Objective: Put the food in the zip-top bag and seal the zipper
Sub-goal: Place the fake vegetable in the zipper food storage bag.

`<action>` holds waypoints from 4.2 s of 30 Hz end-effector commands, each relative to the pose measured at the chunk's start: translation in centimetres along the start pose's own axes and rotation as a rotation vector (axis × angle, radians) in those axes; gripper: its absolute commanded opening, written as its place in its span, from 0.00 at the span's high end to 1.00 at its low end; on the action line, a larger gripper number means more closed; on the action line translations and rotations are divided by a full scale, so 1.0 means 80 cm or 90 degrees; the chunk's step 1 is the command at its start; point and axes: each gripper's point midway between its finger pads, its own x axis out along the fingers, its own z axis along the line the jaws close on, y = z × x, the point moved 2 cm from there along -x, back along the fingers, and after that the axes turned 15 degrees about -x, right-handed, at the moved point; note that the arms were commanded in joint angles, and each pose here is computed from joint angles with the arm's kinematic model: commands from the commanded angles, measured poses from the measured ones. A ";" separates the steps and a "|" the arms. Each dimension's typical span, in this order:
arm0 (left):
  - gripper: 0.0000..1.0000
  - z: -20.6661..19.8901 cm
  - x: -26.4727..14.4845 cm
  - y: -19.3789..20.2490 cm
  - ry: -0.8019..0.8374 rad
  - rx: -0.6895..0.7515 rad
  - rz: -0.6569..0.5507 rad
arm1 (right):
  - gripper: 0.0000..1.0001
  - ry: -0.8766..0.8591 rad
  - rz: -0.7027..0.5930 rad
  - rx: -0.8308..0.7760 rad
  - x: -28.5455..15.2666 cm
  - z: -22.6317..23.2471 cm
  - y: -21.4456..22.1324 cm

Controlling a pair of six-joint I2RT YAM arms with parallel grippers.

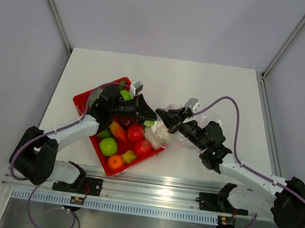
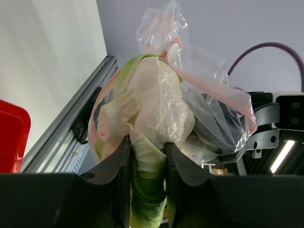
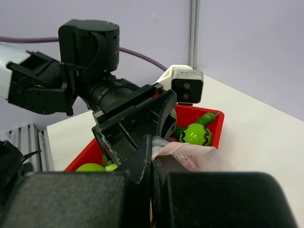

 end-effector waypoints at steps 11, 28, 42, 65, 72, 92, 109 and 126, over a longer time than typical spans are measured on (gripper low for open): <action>1.00 -0.046 -0.002 0.043 0.038 0.126 0.067 | 1.00 -0.073 -0.084 0.061 0.048 0.012 -0.024; 1.00 -0.067 -0.041 0.015 0.156 0.132 0.023 | 0.66 -0.048 0.134 0.109 0.019 0.012 0.020; 1.00 -0.043 -0.030 -0.009 0.101 0.123 -0.039 | 0.28 0.087 0.328 0.156 -0.030 -0.022 -0.007; 1.00 -0.022 -0.006 -0.067 -0.050 0.076 -0.240 | 0.08 0.332 0.461 0.286 -0.183 -0.038 -0.003; 1.00 -0.023 0.005 -0.071 -0.130 0.108 -0.307 | 0.10 0.266 0.445 0.334 -0.128 -0.022 0.007; 1.00 0.007 -0.001 -0.076 -0.157 0.097 -0.352 | 0.35 0.353 0.506 0.374 -0.071 -0.033 0.035; 1.00 0.000 0.000 -0.075 -0.134 0.093 -0.359 | 0.41 0.350 0.542 0.428 -0.058 0.012 0.085; 1.00 -0.004 -0.006 -0.073 -0.124 0.084 -0.376 | 1.00 0.244 0.514 0.429 -0.019 0.033 0.084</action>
